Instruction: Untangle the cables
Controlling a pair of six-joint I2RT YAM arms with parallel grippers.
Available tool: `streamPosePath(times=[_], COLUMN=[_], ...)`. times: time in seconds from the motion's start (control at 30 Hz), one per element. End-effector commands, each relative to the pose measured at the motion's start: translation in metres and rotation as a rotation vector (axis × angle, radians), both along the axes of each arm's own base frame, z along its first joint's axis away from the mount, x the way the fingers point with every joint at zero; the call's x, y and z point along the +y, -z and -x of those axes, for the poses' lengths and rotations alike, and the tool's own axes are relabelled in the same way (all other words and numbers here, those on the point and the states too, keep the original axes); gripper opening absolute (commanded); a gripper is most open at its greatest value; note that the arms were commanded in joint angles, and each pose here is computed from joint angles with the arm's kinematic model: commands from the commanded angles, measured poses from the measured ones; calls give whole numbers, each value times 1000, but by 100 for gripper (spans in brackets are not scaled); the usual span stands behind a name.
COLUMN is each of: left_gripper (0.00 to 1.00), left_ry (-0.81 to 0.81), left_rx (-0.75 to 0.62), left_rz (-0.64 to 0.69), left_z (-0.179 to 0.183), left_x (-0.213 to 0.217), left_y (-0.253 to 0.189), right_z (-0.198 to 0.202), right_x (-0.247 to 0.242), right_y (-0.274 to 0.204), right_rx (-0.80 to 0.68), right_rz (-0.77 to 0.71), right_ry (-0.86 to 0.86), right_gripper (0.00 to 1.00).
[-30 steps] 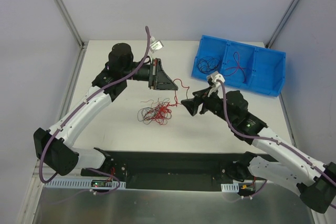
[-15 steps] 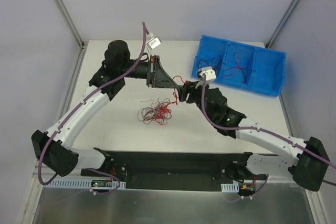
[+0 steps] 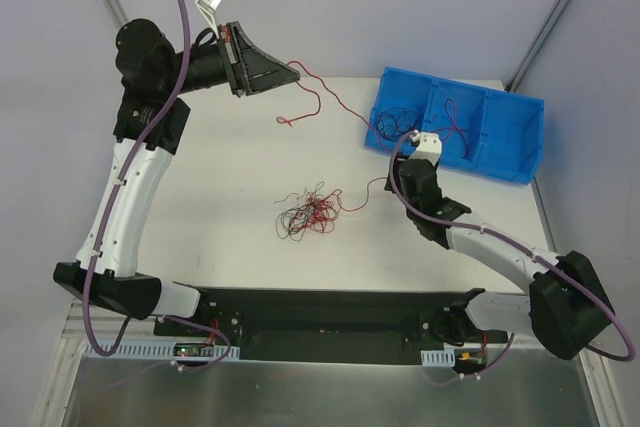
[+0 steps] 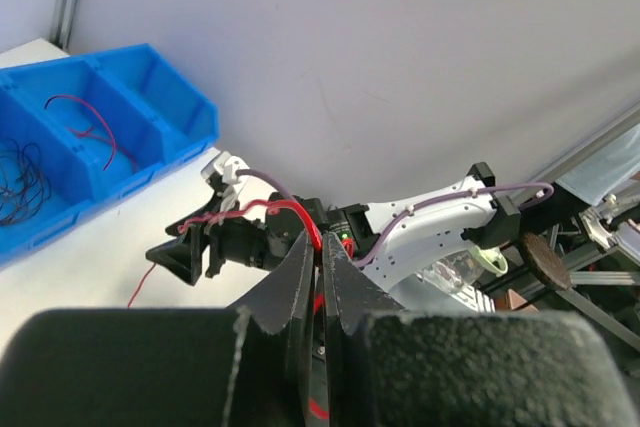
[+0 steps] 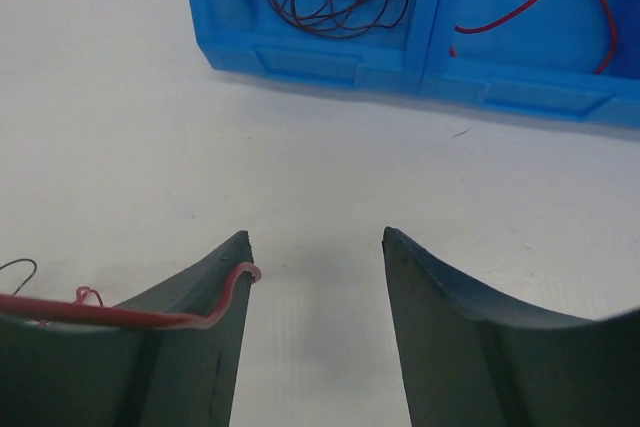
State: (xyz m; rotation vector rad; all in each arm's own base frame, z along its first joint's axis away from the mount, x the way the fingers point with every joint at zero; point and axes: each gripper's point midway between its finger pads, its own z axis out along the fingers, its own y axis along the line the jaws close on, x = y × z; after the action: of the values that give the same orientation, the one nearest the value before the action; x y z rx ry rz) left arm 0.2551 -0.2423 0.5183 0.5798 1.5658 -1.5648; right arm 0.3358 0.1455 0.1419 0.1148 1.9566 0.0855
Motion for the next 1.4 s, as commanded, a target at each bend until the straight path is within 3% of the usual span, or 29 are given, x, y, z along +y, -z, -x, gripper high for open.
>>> streamPosePath(times=[0.0,0.13,0.3,0.43,0.53,0.77,0.87,1.07,1.13,1.2,1.27,1.37], left_gripper=[0,0,0,0,0,0,0,0,17,41,55,64], left_ry=[31,60,82,93,97,105,121,119,92,48,-8,-83], left_rx=[-23,0,7,17,12,34,74,131,189,264,335,408], left_rz=[33,31,28,23,20,-2,-20,-59,-76,-107,-140,-219], left_z=[-2,-5,0,7,16,32,37,45,40,29,17,2], left_x=[-2,-5,-6,-5,-2,4,5,8,8,8,6,-1], left_y=[-22,-17,-13,-6,-3,22,44,90,117,152,185,225], right_z=[-1,6,-2,-18,-28,-38,-42,-44,-39,-30,-19,-4], right_x=[-6,22,40,49,48,43,45,44,46,51,58,64], right_y=[-37,-63,-91,-104,-115,-158,-181,-240,-268,-296,-323,-352], right_rx=[-36,-78,-165,-202,-236,-338,-382,-473,-505,-534,-557,-575], right_rz=[39,-22,-64,-57,-63,-91,-113,-172,-209,-260,-307,-417], right_ry=[-50,-271,-352,-361,-323,-291,-299,-295,-315,-357,-413,-455], right_gripper=[54,54,49,43,28,5,0,0,0,0,0,0])
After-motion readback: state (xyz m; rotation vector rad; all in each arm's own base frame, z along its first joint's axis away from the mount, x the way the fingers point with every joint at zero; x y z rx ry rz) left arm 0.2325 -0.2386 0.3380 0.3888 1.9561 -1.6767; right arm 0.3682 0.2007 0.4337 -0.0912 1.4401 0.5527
